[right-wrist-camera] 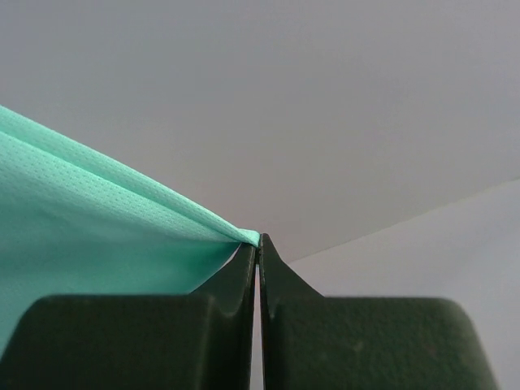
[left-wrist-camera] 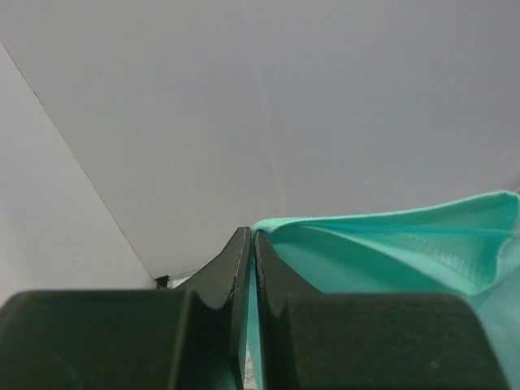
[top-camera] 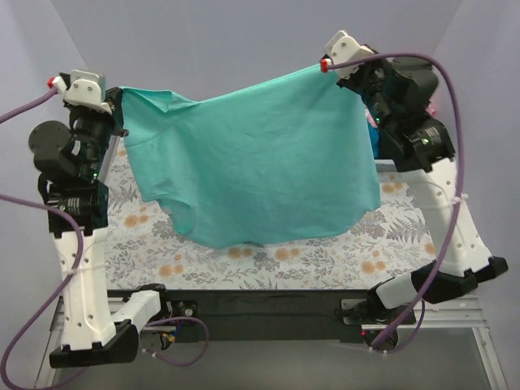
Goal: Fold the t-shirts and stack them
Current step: Flatten the tshirt out
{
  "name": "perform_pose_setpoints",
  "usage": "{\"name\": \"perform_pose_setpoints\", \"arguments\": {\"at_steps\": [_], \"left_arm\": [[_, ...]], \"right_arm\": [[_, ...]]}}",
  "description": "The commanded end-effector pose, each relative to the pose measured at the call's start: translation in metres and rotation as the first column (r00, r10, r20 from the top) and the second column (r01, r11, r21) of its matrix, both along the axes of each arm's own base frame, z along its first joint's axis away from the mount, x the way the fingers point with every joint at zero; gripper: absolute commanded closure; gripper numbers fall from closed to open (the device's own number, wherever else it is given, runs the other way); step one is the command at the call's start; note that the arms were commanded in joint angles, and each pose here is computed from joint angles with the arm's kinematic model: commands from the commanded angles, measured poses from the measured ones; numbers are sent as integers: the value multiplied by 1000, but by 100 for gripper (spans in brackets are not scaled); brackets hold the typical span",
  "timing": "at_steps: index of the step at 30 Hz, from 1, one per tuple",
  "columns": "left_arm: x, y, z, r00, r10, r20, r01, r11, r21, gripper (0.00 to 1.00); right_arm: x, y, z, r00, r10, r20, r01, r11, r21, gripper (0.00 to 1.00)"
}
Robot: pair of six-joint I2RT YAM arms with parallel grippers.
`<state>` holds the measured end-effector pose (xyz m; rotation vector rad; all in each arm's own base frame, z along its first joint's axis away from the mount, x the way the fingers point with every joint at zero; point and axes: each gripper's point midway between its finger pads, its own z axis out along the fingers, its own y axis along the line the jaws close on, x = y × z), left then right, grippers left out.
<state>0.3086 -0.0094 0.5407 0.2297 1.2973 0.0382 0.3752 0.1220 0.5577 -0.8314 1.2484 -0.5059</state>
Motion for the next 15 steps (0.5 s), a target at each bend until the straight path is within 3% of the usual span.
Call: {"name": "perform_pose_setpoints", "arguments": {"at_steps": [1, 5, 6, 8, 9, 10, 15], "left_arm": [[45, 14, -32, 998, 54, -27, -53, 998, 20, 100], [97, 18, -41, 999, 25, -37, -26, 999, -28, 100], [104, 22, -14, 1000, 25, 12, -25, 999, -46, 100], [138, 45, -11, 1000, 24, -9, -25, 989, -146, 100], [135, 51, 21, 998, 16, 56, -7, 987, -160, 100], [148, 55, 22, 999, -18, 49, 26, 984, -178, 100], [130, 76, 86, 985, -16, 174, 47, 983, -178, 100]], "right_arm": [[39, 11, -12, 998, -56, 16, 55, 998, 13, 99], [77, 20, -5, 993, -109, 54, 107, 994, 33, 99], [89, 22, 10, 989, -121, 90, 116, 992, 58, 99], [93, 19, 36, 977, -140, 161, 123, 986, 111, 99], [94, 19, 53, 966, -150, 210, 121, 982, 145, 99], [92, 18, 63, 958, -151, 243, 112, 979, 168, 99], [53, 1, 119, 877, -174, 447, 58, 964, 261, 99]]}}
